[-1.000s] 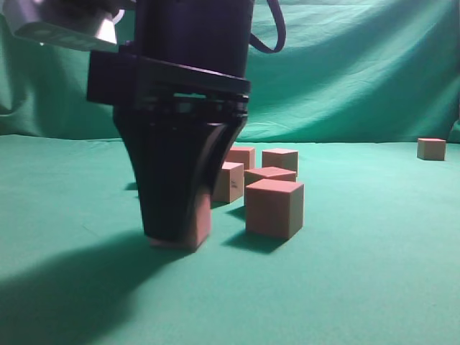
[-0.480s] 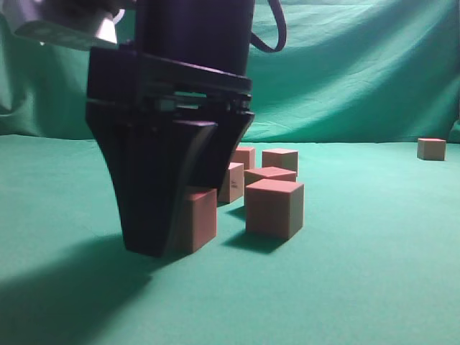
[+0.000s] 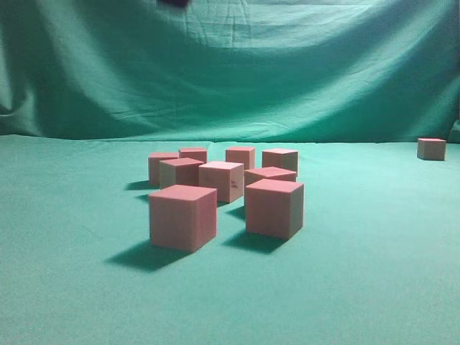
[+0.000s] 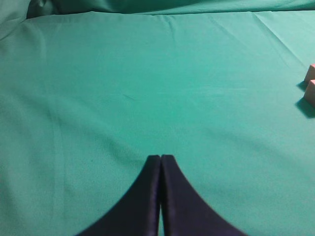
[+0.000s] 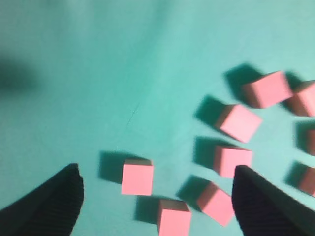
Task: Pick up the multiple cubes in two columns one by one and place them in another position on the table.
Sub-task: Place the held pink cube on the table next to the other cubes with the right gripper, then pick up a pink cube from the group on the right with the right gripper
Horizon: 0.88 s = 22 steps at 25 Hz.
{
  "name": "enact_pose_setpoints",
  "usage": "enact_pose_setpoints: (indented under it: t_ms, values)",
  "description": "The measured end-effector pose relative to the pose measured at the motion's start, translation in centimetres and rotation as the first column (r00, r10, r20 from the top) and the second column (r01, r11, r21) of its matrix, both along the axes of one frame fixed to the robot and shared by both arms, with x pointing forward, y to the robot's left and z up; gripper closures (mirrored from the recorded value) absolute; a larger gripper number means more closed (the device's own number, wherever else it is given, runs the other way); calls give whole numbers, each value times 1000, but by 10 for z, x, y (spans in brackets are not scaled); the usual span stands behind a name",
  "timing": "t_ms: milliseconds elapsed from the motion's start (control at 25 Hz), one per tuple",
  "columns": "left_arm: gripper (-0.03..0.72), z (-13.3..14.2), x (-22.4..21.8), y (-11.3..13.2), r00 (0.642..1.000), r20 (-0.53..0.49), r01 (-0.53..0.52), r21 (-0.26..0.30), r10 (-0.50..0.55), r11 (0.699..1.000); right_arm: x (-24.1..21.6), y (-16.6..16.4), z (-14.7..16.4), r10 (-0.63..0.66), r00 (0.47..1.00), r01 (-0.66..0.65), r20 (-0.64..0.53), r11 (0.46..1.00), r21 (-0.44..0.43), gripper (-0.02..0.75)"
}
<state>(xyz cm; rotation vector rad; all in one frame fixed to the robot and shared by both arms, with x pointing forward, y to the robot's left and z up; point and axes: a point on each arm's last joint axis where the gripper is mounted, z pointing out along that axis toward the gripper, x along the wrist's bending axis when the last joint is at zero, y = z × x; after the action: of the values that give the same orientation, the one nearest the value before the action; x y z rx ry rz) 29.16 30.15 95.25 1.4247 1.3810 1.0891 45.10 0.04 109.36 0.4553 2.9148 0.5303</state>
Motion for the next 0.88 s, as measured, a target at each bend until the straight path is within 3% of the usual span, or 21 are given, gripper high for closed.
enact_pose_setpoints:
  t_ms: [120,280,400,560,720,880]
  values:
    - [688,0,0,0,1000,0,0,0,0,1000,-5,-16,46,-134,989,129,60,989,77,194]
    - [688,0,0,0,1000,0,0,0,0,1000,-8,-47,80,-307,936,293,172,951,100,194]
    - [688,0,0,0,1000,0,0,0,0,1000,-2,-65,89,-419,873,403,250,908,114,194]
    - [688,0,0,0,1000,0,0,0,0,1000,17,-94,80,-548,799,541,250,835,100,194]
    - [688,0,0,0,1000,0,0,0,0,1000,51,-144,63,-711,665,720,226,692,58,194]
    - [688,0,0,0,1000,0,0,0,0,1000,83,-206,50,-856,473,864,210,497,80,194]
